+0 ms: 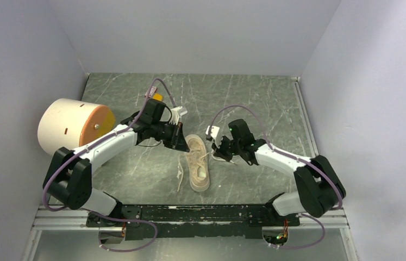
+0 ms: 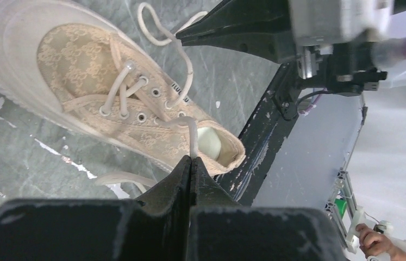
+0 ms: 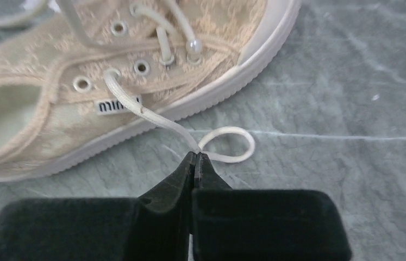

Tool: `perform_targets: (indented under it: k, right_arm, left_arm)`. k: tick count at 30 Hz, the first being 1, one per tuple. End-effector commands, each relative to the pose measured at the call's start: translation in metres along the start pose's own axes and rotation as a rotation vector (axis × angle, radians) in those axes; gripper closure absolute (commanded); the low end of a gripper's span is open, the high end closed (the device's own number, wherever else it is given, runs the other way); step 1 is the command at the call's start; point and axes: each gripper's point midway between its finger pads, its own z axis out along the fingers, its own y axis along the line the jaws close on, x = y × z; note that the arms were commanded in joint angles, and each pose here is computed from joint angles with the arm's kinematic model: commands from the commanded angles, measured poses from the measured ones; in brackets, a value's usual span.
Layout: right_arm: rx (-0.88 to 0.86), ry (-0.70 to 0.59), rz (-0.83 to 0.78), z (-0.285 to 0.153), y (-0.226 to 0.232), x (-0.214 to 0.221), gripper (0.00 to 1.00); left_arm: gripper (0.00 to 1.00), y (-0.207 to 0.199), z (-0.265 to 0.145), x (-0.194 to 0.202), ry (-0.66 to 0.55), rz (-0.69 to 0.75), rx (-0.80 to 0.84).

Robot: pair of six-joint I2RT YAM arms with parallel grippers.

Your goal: Tie the shoes

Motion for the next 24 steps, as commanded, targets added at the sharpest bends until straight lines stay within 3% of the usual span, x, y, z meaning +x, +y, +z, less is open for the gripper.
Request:
perform_targets:
  k: [1,9,24]
  right_arm:
    - [0.014,-0.184,-0.020,-0.015,0.000,-0.047,1.00]
    - [-0.038,-0.280,0.036,-0.043,0.019,-0.078,1.00]
    - [-0.139,-0.281,0.109,-0.045,0.024,-0.103,1.00]
  left_arm:
    - [0.95,-0.024,0.000,-0.007,-0.030,0.005,0.118]
    - [0.95,-0.039,0.003,-0.019,-0.061,0.031,0.211]
    - [0.95,-0.025,0.028,-0.021,-0.060,-0.019,0.209]
